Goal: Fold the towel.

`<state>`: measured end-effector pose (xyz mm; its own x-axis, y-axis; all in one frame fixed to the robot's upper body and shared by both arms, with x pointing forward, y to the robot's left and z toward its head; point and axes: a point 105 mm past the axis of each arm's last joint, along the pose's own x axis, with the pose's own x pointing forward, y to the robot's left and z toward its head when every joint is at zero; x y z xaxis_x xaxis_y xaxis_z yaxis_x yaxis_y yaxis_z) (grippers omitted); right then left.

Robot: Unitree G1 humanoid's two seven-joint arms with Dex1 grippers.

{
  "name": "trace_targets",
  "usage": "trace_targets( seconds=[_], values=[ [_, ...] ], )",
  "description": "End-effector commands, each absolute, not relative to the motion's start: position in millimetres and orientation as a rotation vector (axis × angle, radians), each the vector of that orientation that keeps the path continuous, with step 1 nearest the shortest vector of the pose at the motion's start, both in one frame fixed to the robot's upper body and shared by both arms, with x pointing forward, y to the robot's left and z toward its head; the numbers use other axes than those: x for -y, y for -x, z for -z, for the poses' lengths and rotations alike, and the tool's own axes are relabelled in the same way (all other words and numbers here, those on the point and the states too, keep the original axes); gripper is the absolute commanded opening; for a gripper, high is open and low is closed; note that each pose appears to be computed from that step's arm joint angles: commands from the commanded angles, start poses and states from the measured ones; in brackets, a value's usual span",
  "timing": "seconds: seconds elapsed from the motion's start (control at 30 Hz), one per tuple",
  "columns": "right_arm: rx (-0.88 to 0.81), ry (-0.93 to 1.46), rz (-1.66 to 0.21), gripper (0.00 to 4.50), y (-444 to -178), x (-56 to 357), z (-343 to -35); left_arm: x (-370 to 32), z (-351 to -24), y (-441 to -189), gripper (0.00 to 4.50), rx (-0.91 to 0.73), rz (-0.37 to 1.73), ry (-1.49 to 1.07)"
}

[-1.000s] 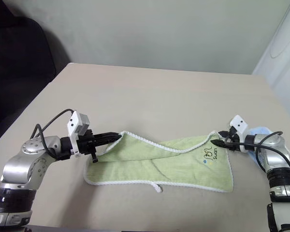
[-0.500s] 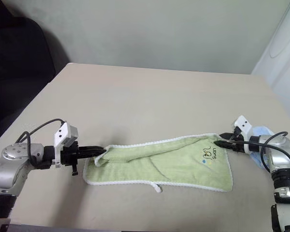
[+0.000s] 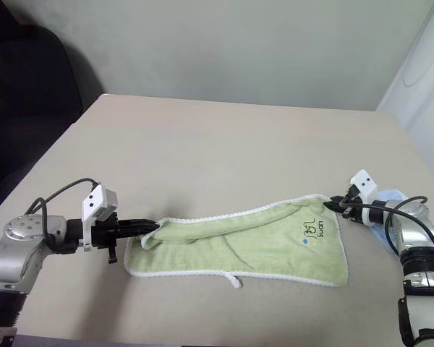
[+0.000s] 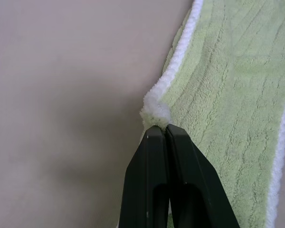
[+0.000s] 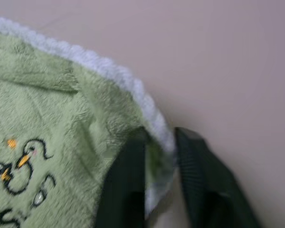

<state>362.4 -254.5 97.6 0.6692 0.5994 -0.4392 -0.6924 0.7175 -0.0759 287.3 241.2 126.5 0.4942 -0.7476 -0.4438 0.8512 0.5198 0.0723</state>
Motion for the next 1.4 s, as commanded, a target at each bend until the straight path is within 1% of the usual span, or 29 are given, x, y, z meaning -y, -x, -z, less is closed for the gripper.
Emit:
trace_targets(
  seconds=[0.03,0.17,0.27,0.37,0.47,0.53,0.7,0.83,0.9,0.93,1.03,1.1,1.17,1.27,1.33,1.4],
  values=[
    [-0.352,0.267,-0.726,0.04,-366.3,257.2,-112.3,-238.6,-132.8,-288.6,0.00,-0.356,0.990,-0.331],
    [-0.337,0.264,-0.730,0.04,-364.3,258.6,-117.1,-237.3,-133.4,-289.7,0.00,-0.346,0.987,-0.329],
    [-0.305,0.292,-0.714,0.04,-363.1,262.8,-126.9,-238.6,-139.8,-295.8,0.00,-0.300,0.949,-0.319],
    [-0.238,0.339,-0.684,0.04,-360.5,267.3,-147.2,-244.4,-163.1,-314.6,0.00,-0.177,0.840,-0.300],
    [-0.159,0.382,-0.578,0.04,-367.0,276.1,-172.0,-245.8,-197.1,-340.8,0.00,-0.027,0.722,-0.240],
    [-0.110,0.438,-0.502,0.04,-373.6,282.3,-189.1,-243.3,-216.4,-364.6,0.00,0.048,0.642,-0.227],
    [0.020,0.511,-0.369,0.04,-387.7,293.8,-238.5,-227.1,-269.5,-412.5,0.00,0.214,0.560,-0.124],
    [0.132,0.537,-0.285,0.04,-392.6,301.7,-281.7,-213.4,-312.1,-429.6,0.00,0.329,0.561,-0.107],
    [0.188,0.552,-0.260,0.04,-390.8,304.0,-302.0,-205.4,-327.1,-429.8,0.00,0.373,0.595,-0.149],
    [0.207,0.557,-0.256,0.04,-388.8,304.9,-308.6,-204.5,-329.3,-429.0,0.00,0.380,0.609,-0.178],
    [0.251,0.561,-0.273,0.04,-376.2,306.3,-320.8,-212.9,-326.0,-422.9,0.00,0.365,0.654,-0.209],
    [0.248,0.550,-0.315,0.04,-363.8,305.3,-318.3,-221.0,-316.3,-412.8,0.00,0.336,0.712,-0.226],
    [0.208,0.529,-0.386,0.04,-348.5,301.1,-302.8,-229.3,-299.0,-398.4,0.00,0.278,0.780,-0.244],
    [0.085,0.486,-0.513,0.04,-318.4,290.7,-262.2,-238.1,-263.8,-366.6,0.00,0.147,0.884,-0.272],
    [0.024,0.463,-0.557,0.04,-303.3,285.3,-246.3,-237.7,-249.6,-348.5,0.00,0.089,0.930,-0.300],
    [-0.116,0.407,-0.662,0.04,-269.7,275.3,-210.0,-240.3,-224.7,-315.9,0.00,-0.029,0.984,-0.319]
  ],
)
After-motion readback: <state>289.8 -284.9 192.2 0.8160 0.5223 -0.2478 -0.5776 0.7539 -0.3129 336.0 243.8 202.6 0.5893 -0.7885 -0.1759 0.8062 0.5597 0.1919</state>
